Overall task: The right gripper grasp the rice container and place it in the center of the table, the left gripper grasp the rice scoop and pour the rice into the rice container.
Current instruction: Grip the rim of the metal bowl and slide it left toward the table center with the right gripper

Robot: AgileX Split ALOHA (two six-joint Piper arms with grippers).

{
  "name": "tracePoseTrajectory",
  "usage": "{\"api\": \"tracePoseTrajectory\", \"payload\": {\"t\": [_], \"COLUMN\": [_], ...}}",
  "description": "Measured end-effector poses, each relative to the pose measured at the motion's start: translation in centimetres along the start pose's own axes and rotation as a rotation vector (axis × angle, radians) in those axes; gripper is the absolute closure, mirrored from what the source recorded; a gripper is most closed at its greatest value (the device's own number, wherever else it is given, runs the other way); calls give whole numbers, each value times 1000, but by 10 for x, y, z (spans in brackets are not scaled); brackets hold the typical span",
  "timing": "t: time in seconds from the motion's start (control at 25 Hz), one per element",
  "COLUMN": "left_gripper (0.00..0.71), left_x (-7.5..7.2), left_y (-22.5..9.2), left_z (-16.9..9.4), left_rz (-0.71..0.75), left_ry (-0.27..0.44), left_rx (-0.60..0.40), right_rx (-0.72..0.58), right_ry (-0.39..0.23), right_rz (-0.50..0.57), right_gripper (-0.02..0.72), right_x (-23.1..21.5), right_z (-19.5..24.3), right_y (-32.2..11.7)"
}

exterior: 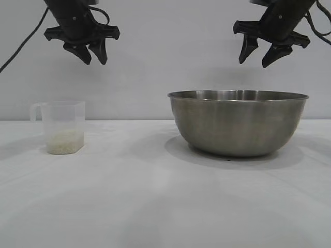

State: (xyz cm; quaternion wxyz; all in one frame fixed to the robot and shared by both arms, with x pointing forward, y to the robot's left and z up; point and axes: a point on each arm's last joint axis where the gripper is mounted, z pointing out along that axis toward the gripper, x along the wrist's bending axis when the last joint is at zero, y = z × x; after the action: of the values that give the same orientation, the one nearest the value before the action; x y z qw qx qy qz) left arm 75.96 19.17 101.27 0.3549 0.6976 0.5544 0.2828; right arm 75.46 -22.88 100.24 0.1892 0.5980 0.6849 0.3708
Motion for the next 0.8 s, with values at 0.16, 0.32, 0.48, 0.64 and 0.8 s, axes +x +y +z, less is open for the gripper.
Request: {"api": "tracePoseTrajectory", "payload": {"t": [0.16, 0.32, 0.48, 0.64, 0.8], "left_gripper": [436, 436, 436, 436, 436], "left_x": [0, 0, 0, 0, 0], "left_y": [0, 0, 0, 0, 0], "left_z": [0, 0, 0, 0, 0], "left_rz": [1, 1, 1, 5, 5], "left_ry": [1, 1, 1, 2, 2], "left_rx": [0, 0, 2, 4, 4], "right_rx": [0, 0, 17, 39, 71], "right_ry": [0, 0, 5, 12, 27], "right_rz": [0, 0, 0, -34, -87], "right_gripper": [267, 267, 267, 267, 267], "right_x": [0, 0, 0, 2, 7], "right_z": [0, 0, 0, -5, -20], "right_y": [0, 0, -2, -1, 3]}}
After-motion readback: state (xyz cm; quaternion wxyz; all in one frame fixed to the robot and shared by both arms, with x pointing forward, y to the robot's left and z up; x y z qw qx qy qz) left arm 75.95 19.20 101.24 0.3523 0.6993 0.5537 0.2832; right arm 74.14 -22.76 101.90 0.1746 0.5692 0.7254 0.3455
